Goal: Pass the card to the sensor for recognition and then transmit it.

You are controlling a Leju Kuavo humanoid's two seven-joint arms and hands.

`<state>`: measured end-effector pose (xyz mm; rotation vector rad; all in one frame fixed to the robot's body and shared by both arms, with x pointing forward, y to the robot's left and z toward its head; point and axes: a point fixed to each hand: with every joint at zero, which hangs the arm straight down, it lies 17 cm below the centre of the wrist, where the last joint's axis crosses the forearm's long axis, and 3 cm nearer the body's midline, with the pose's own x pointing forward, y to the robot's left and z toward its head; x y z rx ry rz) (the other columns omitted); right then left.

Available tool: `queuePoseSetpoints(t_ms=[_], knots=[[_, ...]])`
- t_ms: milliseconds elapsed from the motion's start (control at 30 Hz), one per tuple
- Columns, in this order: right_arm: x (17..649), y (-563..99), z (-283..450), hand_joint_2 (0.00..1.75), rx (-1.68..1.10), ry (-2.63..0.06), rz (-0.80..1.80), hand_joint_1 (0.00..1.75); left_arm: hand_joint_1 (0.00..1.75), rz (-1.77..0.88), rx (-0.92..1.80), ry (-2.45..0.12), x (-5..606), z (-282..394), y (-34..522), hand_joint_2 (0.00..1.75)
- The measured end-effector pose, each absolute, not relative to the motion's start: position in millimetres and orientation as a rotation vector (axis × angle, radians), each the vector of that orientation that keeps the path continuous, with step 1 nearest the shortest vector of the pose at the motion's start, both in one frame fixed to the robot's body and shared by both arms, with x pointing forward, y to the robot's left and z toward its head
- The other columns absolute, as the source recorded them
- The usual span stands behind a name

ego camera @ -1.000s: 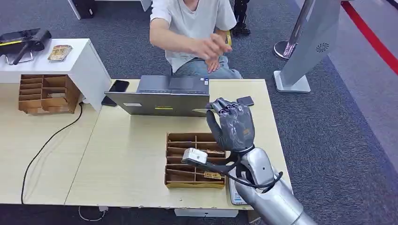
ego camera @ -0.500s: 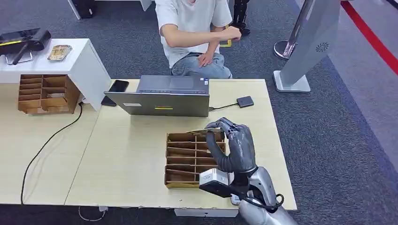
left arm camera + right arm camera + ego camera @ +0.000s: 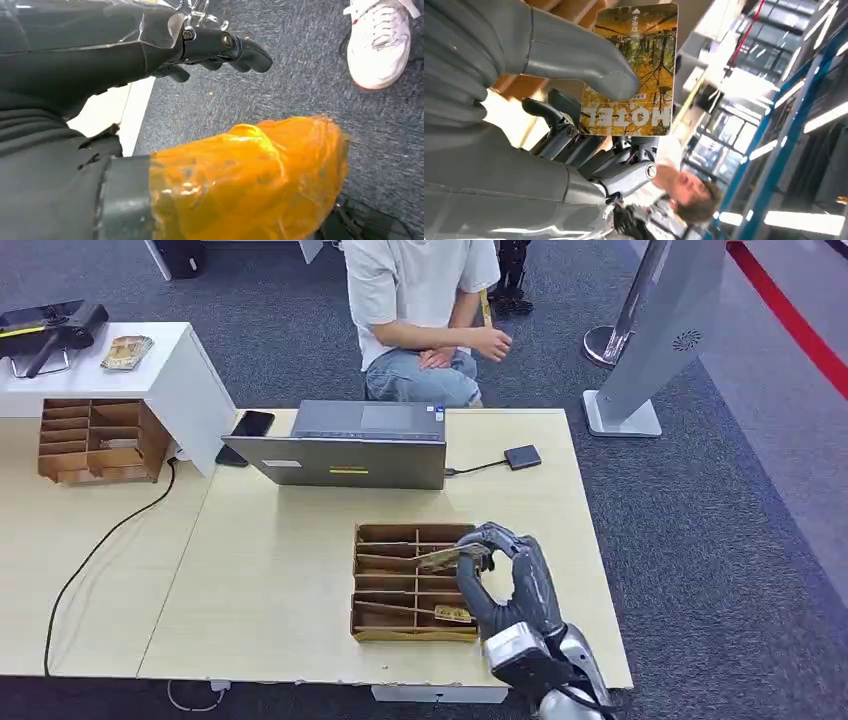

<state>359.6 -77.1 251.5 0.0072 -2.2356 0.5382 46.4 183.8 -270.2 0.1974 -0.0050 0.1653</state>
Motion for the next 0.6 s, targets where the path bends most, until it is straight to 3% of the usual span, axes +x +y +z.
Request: queuePoseSetpoints(t_ms=[300,600], knots=[[351,-93,245,1.75,0.025,-2.217,0.507,1.75,0.0,0.168,0.196,-0.006,47,-270,184,0.0],[333,-100,212,1.75,0.256,-2.072,0.409,1.75,0.0,0.175,0.197,-0.009,47,-270,184,0.0]])
